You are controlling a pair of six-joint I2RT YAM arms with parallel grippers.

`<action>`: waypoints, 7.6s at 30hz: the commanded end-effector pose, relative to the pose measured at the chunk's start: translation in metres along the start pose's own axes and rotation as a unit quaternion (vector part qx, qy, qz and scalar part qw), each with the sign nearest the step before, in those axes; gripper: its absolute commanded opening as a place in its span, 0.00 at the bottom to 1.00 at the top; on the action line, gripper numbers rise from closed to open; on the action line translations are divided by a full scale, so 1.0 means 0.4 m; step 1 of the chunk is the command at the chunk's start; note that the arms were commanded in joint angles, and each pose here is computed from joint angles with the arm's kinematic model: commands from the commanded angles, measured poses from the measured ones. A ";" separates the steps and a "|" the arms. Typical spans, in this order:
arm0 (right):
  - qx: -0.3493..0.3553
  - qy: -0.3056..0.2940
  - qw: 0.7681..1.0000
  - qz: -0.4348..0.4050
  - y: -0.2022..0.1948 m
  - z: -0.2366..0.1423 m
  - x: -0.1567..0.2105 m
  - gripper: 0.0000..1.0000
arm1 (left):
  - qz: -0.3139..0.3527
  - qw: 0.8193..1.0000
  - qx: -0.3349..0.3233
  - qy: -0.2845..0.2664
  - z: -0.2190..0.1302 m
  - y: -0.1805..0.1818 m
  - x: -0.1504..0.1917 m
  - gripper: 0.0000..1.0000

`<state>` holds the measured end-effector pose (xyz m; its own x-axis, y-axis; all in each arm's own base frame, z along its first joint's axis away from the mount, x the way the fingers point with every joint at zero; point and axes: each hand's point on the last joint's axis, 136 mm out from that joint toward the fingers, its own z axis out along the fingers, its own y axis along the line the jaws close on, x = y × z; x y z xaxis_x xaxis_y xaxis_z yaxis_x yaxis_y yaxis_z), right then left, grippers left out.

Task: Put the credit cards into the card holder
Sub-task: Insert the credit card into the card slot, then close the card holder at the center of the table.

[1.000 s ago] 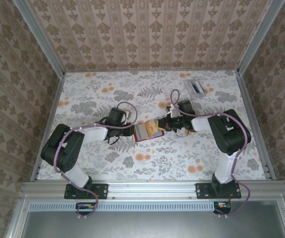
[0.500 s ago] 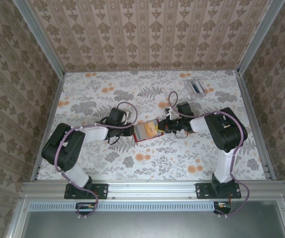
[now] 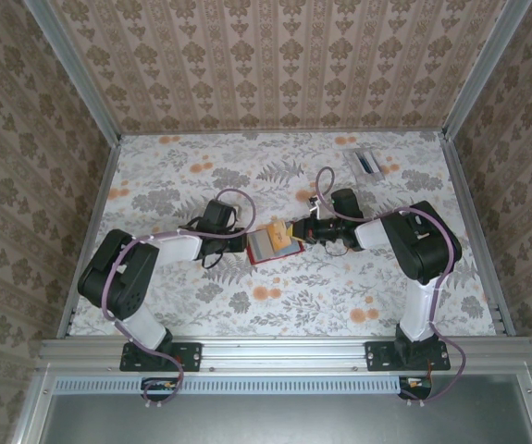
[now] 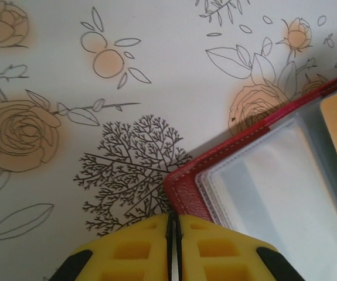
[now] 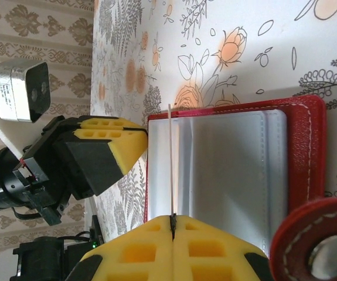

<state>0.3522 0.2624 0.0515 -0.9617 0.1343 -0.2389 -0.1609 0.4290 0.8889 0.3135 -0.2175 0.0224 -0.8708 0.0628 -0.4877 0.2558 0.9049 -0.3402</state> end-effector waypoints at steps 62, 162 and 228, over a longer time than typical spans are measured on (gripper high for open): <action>0.066 -0.010 0.997 0.048 0.004 0.153 0.085 0.02 | -0.025 0.999 -0.046 0.005 -0.007 0.058 -0.009 0.09; 0.397 0.045 0.909 -0.118 -0.056 -0.094 0.016 0.14 | -0.062 0.988 0.128 0.060 -0.038 -0.101 0.072 0.49; 0.182 0.031 0.982 -0.037 0.051 -0.065 0.073 0.00 | 0.013 0.982 0.166 0.089 0.059 -0.250 0.050 0.18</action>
<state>0.3185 0.2454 0.0759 -0.9516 0.0877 -0.2946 -0.1381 0.7342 0.6647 0.2838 -0.3217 0.0411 -0.8980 0.1753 -0.4035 0.4071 0.6788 -0.6111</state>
